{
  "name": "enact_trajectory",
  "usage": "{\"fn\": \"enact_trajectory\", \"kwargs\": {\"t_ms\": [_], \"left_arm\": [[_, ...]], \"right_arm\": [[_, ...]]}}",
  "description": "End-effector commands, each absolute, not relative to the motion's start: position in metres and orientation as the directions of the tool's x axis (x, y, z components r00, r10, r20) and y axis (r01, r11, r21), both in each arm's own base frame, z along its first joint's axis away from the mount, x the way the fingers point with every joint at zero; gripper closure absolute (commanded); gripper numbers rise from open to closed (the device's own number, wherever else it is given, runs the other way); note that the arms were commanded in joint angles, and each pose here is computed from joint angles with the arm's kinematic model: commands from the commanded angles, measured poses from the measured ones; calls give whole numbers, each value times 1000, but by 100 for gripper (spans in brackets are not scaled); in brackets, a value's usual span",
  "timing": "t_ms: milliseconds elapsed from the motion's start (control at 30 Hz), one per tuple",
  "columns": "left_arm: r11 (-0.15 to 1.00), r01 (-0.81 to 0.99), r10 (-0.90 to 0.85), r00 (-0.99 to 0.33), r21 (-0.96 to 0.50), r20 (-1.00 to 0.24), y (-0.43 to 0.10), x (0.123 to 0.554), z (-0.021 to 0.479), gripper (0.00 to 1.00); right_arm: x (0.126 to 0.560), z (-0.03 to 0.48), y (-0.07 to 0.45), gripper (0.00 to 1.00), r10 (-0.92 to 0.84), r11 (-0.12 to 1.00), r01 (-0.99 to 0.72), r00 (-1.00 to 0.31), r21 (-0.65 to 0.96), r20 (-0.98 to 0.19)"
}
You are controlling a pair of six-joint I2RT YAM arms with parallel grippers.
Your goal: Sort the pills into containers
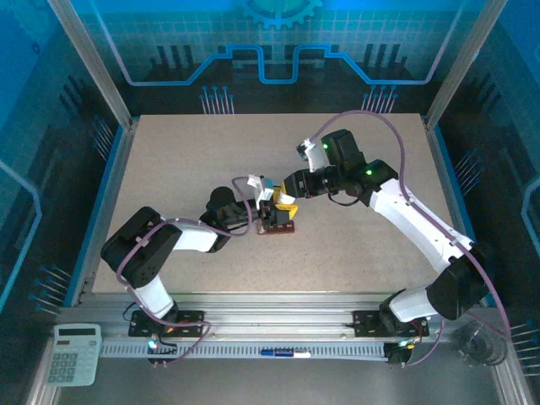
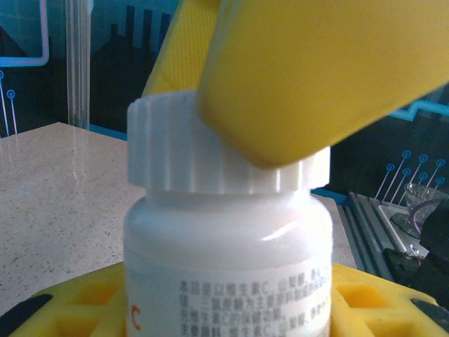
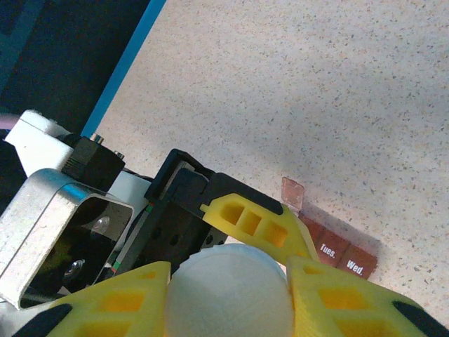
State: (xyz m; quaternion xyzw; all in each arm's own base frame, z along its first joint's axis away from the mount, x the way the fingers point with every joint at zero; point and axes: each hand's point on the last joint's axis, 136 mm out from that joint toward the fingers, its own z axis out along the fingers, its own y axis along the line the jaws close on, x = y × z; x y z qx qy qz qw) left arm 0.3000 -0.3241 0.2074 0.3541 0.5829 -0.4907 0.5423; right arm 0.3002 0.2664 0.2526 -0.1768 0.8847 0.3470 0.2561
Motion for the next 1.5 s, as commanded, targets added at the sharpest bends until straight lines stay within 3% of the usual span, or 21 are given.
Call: {"fn": "enact_trajectory", "kwargs": {"t_ms": [0, 133, 267, 500, 767, 1167, 1333, 1467], "left_arm": [[252, 968, -223, 40, -18, -974, -325, 293, 261, 100], [251, 968, -223, 37, -21, -974, -325, 294, 261, 100], [250, 968, -223, 36, -22, -974, -325, 294, 260, 100], [252, 968, -222, 36, -22, -974, -324, 293, 260, 100], [249, 968, -221, 31, -25, -975, -325, 293, 259, 100], [249, 968, -218, 28, -28, -976, -325, 294, 257, 100], [255, 967, -218, 29, -28, -975, -325, 294, 257, 100], [276, 960, -219, 29, -33, -975, -322, 297, 255, 80]], "right_arm": [[290, 224, 264, 76, -119, 748, -395, -871, 534, -477], [287, 231, 269, 65, -146, 714, -449, -846, 537, -513], [290, 237, 265, 46, -155, 716, -477, -820, 510, -551], [290, 248, 261, 38, -189, 685, -553, -764, 475, -617], [293, 258, 258, 39, -179, 670, -572, -743, 473, -645], [295, 262, 255, 65, -147, 670, -558, -746, 490, -649], [296, 258, 251, 71, -131, 686, -539, -752, 489, -646], [299, 254, 244, 74, -96, 710, -507, -757, 489, -646]]}}
